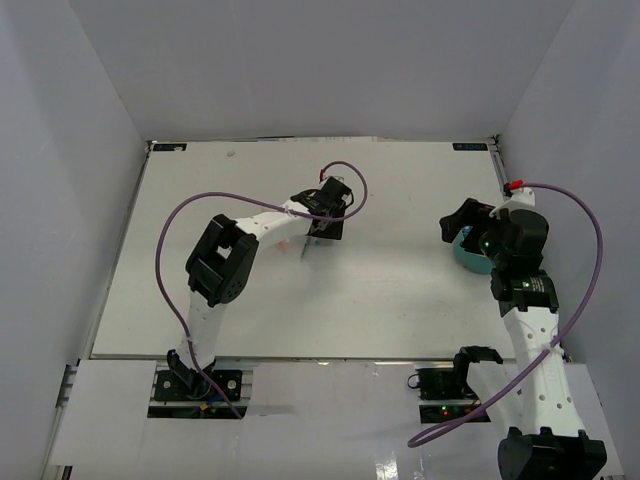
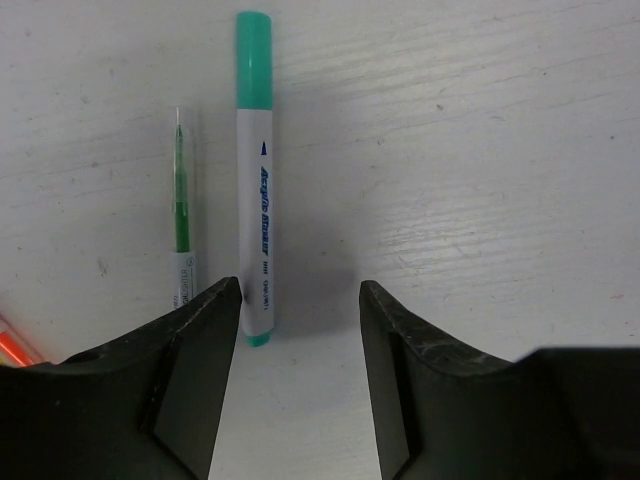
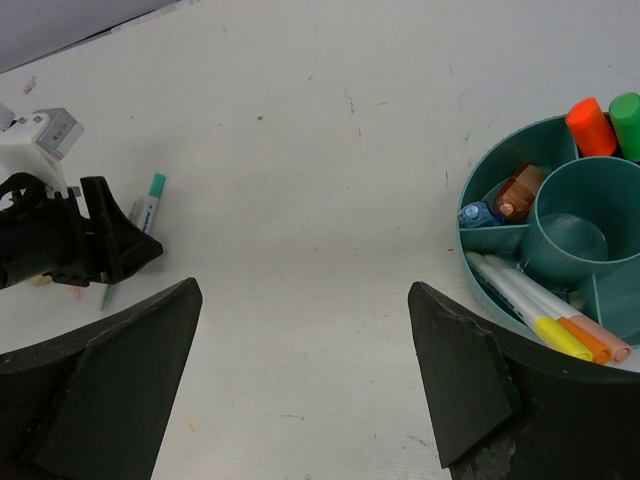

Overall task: Sort the stationery into containers
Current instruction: Pick up the pen from the center of the board.

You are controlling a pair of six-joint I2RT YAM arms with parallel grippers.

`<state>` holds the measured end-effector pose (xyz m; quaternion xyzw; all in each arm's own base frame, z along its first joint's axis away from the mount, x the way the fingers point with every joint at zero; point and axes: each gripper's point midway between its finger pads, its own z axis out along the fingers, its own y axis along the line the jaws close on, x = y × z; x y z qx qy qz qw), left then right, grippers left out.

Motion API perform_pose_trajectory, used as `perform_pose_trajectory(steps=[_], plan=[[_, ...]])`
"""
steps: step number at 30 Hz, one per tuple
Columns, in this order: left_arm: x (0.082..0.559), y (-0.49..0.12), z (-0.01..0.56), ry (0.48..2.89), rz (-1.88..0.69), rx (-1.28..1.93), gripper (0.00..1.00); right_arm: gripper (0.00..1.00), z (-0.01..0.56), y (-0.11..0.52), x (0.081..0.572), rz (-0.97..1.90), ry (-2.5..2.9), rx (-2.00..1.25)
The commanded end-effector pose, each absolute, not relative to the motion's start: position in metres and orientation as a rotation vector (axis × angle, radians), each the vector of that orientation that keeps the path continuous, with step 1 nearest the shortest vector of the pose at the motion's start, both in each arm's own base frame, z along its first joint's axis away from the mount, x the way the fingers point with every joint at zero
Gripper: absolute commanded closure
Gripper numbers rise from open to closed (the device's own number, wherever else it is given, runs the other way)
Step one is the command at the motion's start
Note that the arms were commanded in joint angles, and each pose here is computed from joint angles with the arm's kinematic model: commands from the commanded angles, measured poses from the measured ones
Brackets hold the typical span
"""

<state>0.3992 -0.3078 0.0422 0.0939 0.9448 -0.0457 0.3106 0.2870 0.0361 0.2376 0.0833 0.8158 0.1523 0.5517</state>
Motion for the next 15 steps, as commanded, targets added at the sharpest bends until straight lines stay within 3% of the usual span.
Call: perform_pose_trajectory(steps=[1, 15], plan=[[0.408, -0.306, 0.058, 2.460, -0.091, 0.232, 0.39, 0.10, 0.243, 0.041, 0.286, 0.372, 1.904, 0.148], [0.407, -0.305, 0.043, 2.504, -0.078, 0.253, 0.45, 0.10, 0.240, 0.045, 0.286, 0.378, 1.900, 0.126]])
